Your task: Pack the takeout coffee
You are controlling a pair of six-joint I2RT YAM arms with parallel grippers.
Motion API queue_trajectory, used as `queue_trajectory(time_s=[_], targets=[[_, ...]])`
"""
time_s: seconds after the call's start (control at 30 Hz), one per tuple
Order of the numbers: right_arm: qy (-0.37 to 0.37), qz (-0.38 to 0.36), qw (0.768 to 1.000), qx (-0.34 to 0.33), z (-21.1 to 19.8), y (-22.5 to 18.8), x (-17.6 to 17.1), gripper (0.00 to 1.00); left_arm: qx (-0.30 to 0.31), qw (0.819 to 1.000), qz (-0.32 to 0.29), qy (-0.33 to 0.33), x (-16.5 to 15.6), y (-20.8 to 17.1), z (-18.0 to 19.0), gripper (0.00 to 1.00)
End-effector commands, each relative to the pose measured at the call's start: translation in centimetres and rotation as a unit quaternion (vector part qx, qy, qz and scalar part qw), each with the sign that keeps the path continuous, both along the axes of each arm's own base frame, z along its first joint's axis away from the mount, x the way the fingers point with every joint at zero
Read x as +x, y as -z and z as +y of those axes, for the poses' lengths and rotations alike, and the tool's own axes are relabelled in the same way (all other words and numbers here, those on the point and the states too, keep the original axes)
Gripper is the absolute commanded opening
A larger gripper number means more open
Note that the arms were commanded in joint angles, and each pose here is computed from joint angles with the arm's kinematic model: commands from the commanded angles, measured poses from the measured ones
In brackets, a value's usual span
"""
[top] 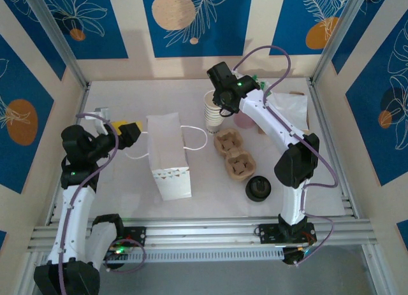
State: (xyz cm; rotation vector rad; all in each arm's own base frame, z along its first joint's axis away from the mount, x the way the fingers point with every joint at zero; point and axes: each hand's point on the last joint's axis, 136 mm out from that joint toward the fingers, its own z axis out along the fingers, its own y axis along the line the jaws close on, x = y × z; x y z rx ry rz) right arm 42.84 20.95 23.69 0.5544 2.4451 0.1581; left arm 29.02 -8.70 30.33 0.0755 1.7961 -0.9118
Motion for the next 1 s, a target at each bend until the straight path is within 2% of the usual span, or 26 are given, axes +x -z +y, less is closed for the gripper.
queue_trajectory(time_s=[0.0,0.6,0.67,0.83,0.97], targets=[[0.004,-0.005,1.0,-0.002,0.2,0.1,0.2,0.32,-0.003,1.0,-0.005,0.017,-0.4,0.0,-0.7,0.93],[0.013,0.006,1.0,-0.012,-0.2,1.3,0.3,0.29,-0.012,1.0,-0.001,0.029,-0.4,0.2,-1.3,0.89],[0.013,0.008,1.0,-0.012,-0.2,1.5,0.2,0.25,-0.012,1.0,-0.001,0.028,-0.4,0.2,-1.3,0.88],[0.013,0.01,1.0,-0.014,-0.3,1.6,0.2,0.24,-0.013,1.0,0.001,0.028,-0.4,0.4,-1.3,0.88],[0.011,0.011,1.0,-0.016,-0.3,1.5,0.1,0.19,-0.013,0.999,0.002,0.029,-0.4,0.5,-1.4,0.87]])
